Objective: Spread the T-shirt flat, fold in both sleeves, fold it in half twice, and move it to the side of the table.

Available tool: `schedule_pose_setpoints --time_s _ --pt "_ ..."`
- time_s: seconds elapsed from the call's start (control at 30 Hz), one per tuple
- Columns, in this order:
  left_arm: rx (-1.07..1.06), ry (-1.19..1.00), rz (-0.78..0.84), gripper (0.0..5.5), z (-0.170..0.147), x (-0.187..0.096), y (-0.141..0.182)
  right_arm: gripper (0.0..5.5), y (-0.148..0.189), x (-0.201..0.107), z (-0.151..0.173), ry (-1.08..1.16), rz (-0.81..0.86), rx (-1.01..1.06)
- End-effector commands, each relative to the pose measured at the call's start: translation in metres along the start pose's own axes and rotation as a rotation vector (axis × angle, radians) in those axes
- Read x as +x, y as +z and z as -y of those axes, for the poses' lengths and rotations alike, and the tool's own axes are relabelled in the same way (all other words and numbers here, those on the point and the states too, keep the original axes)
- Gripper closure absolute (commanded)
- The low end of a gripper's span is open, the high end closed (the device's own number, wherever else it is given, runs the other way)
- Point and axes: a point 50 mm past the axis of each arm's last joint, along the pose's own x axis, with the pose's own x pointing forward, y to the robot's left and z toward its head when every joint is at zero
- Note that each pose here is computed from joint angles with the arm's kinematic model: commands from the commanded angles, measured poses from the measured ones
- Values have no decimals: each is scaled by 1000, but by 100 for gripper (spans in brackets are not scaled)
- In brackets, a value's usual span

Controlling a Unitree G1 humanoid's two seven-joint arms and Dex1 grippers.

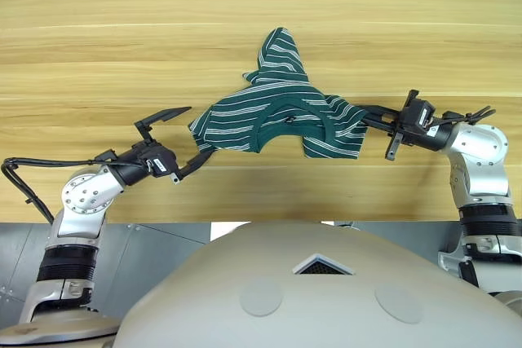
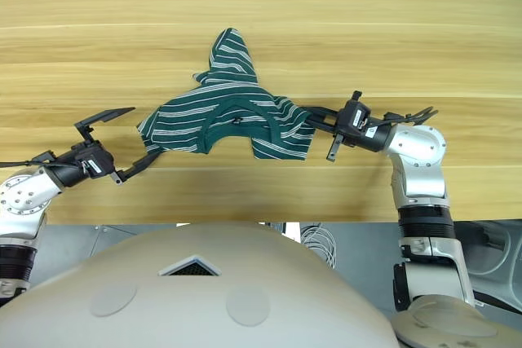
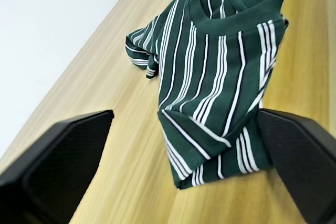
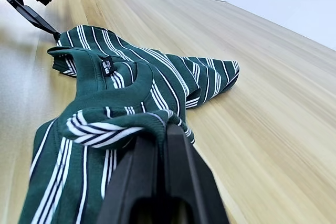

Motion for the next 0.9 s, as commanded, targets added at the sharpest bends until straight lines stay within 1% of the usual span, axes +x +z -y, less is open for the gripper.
schedule_pose_setpoints --time_s 0.03,0.2,0.5,0.9 --pt "43 -3 -36 57 -13 -7 0 550 3 -3 3 -2 -20 -20" --pt "78 -9 -51 57 -17 -5 0 550 3 -3 2 -6 -20 -20" --pt "118 -43 -65 57 -9 8 -2 550 4 -1 0 -7 -18 -28" --pt "163 -60 -76 57 -12 10 0 550 5 -1 -3 -12 -14 -29"
